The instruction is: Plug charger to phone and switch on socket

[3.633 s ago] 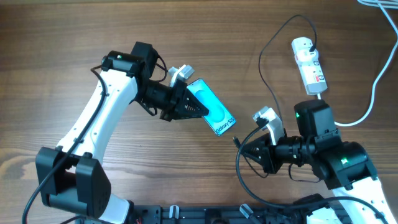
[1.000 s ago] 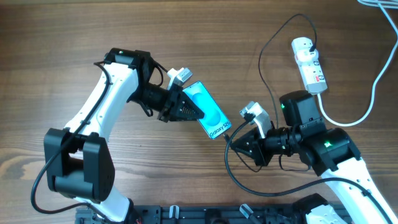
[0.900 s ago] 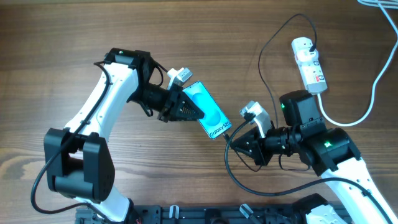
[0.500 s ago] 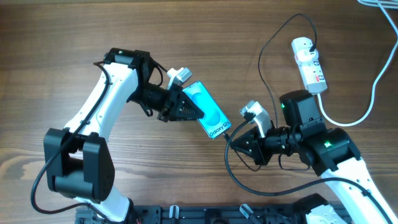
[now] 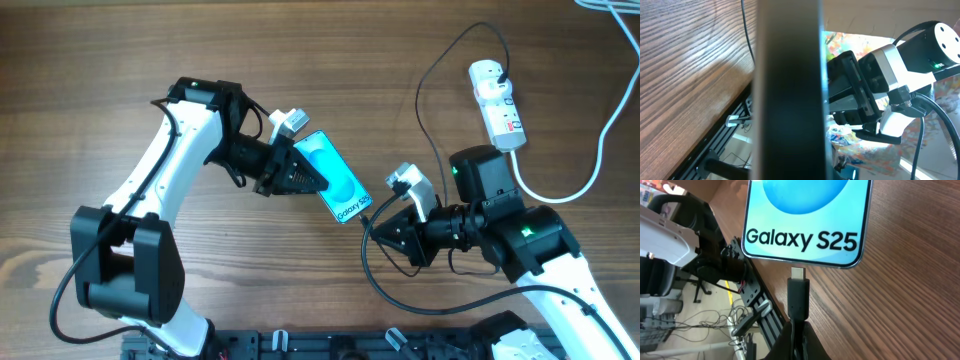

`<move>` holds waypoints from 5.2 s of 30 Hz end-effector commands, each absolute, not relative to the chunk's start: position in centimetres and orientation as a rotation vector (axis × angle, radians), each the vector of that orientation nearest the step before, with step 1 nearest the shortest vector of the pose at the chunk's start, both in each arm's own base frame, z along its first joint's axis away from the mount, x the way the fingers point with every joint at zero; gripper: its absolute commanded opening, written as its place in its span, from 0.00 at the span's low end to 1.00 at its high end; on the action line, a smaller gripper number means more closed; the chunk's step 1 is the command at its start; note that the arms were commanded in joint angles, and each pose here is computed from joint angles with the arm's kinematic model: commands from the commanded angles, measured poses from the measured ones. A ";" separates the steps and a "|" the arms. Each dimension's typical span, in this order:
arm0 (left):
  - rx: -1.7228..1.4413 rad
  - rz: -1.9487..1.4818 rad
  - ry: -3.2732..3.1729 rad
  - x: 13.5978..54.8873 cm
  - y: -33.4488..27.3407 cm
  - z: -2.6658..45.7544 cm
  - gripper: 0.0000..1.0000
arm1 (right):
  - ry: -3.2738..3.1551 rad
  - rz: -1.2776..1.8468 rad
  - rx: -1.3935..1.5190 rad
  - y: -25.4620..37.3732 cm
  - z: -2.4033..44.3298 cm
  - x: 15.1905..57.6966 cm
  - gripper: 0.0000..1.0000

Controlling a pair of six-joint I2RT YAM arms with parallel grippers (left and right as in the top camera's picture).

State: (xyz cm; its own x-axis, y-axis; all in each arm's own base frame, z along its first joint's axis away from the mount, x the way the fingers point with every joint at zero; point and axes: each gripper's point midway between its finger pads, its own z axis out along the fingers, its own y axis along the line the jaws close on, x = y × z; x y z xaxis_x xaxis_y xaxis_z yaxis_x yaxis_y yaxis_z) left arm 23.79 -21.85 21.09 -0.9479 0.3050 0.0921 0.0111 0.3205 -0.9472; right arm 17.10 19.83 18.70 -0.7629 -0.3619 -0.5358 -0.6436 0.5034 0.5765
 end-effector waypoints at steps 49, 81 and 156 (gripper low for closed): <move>-0.328 1.716 -2.335 23.9 -22.0 21.8 0.04 | 2.375 1.188 -0.895 20.5 18.9 16.6 0.04; -0.326 1.716 -2.334 23.9 -22.0 21.8 0.04 | 2.373 1.154 -0.875 20.1 19.2 16.5 0.04; -0.404 1.613 -2.378 23.2 -22.1 20.5 0.04 | 2.168 1.130 -0.855 21.6 22.0 20.1 0.04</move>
